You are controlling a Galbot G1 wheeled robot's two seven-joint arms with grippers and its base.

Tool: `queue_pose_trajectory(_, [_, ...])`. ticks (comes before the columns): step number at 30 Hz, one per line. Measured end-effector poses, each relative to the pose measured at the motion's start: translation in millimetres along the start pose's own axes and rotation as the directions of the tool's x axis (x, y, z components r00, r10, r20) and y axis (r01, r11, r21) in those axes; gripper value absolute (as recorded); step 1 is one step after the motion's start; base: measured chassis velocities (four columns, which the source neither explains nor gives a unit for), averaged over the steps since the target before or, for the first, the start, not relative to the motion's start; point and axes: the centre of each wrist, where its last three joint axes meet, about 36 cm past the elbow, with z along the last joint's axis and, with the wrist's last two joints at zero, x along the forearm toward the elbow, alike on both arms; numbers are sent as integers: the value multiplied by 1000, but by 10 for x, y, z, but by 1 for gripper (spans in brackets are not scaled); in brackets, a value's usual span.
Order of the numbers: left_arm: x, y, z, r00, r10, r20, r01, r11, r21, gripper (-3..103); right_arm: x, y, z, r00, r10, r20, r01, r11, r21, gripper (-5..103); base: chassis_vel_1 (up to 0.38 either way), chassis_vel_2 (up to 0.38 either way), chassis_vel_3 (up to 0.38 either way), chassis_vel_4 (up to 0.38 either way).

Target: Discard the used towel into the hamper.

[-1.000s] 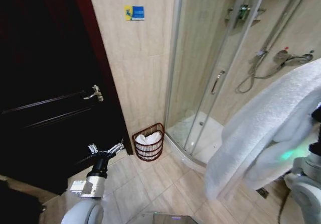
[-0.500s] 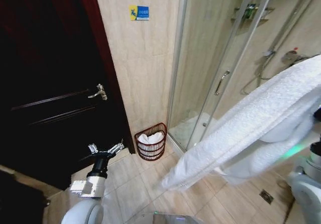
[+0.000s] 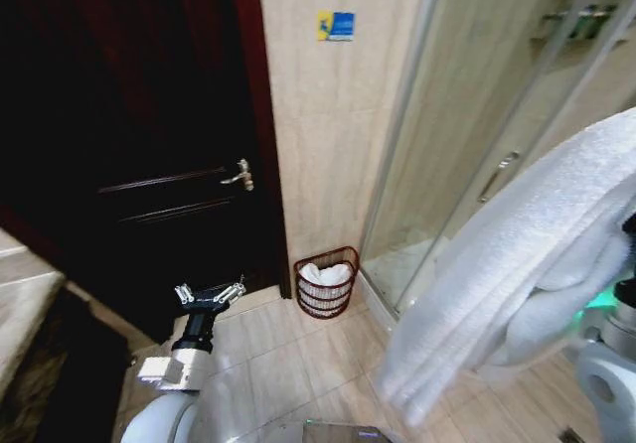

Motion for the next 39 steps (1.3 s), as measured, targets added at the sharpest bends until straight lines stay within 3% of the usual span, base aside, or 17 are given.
queue_pose_trajectory(13, [0,0,0,1000,0,0,0,1000,0,100,5,-30,-21,1000,-6,12,5,1000,23,5,116,115,110,111])
queue_pose_trajectory(39, [0,0,0,1000,0,0,0,1000,0,100,28,4,1,1000,3,-23,-2,1000,14,5,-5,5,5,-5])
